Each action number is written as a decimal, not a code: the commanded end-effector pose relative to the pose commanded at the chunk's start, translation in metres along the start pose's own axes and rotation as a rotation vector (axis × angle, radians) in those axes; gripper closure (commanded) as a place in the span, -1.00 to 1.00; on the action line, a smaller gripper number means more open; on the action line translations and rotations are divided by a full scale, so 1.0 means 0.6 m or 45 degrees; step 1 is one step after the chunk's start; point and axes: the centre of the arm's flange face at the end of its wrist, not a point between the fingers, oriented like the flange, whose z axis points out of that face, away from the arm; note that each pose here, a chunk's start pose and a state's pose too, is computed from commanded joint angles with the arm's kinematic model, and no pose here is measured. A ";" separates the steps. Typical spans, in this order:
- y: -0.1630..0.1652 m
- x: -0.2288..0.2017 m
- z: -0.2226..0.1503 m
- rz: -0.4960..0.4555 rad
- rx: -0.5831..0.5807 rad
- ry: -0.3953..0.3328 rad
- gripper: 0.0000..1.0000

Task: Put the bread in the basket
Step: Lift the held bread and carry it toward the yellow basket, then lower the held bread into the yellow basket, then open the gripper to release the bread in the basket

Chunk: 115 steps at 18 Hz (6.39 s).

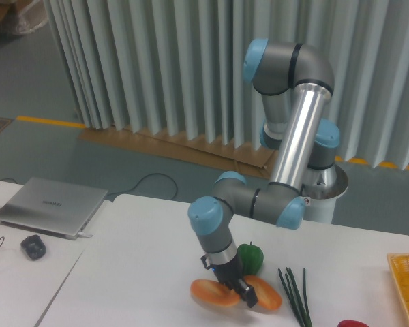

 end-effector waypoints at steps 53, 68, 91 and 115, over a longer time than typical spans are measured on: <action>0.520 -0.559 0.131 0.041 0.021 0.185 0.01; 0.547 -0.623 0.112 0.014 0.058 0.123 -1.00; 0.556 -0.640 -0.025 -0.009 0.335 0.004 -1.00; 0.543 -0.626 -0.022 0.007 0.334 0.019 -1.00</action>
